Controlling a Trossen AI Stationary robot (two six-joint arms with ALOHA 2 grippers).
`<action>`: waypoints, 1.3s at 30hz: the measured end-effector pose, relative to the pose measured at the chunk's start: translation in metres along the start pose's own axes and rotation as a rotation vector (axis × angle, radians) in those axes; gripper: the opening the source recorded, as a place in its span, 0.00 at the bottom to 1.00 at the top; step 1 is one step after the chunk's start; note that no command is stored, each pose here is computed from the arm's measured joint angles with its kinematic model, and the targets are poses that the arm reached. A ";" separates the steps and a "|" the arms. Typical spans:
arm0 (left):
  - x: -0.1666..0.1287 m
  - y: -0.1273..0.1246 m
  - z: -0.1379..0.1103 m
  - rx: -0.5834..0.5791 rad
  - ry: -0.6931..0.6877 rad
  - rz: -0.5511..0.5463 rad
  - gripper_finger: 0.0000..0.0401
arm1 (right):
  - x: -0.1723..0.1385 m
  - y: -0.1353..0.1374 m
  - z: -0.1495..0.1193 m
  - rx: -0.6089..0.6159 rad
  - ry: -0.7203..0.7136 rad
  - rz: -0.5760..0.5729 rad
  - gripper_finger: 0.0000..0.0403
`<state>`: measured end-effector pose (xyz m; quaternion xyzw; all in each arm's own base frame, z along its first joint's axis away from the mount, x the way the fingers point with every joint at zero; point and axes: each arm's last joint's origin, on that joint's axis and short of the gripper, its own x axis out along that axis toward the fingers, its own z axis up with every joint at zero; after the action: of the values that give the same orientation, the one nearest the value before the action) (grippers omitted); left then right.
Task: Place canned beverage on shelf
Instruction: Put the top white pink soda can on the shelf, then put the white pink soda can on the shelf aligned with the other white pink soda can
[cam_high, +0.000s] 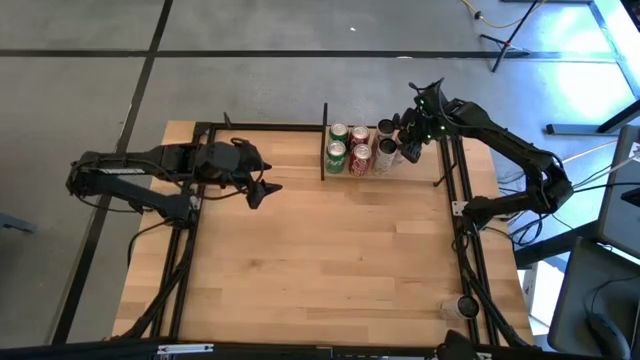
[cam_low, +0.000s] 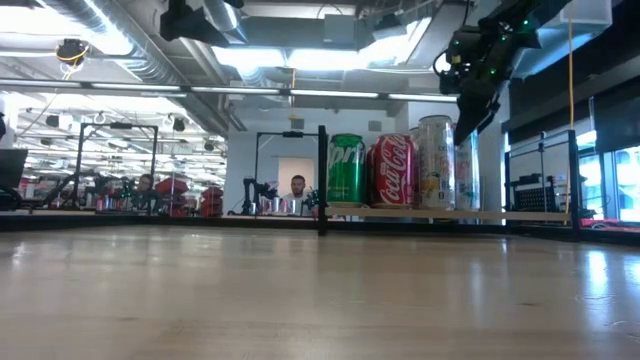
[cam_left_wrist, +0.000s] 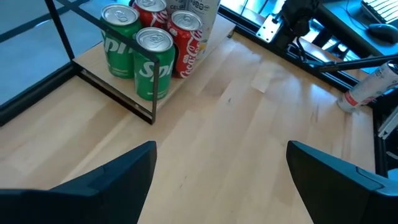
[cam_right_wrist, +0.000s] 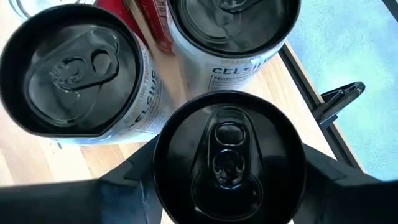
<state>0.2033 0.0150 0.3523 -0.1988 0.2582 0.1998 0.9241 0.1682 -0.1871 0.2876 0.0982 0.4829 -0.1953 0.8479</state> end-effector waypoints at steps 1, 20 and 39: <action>0.000 0.000 0.000 -0.001 0.002 -0.004 0.86 | 0.000 0.000 0.000 -0.002 0.003 -0.006 0.56; 0.000 0.001 0.000 -0.008 0.028 -0.049 0.86 | -0.033 -0.002 0.021 -0.049 -0.048 -0.088 0.93; 0.001 0.002 0.001 0.019 0.001 0.000 0.86 | -0.130 0.024 0.059 0.169 -0.327 0.009 0.93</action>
<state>0.2032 0.0173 0.3523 -0.1902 0.2608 0.1974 0.9257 0.1656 -0.1555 0.4290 0.1379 0.3199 -0.2447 0.9048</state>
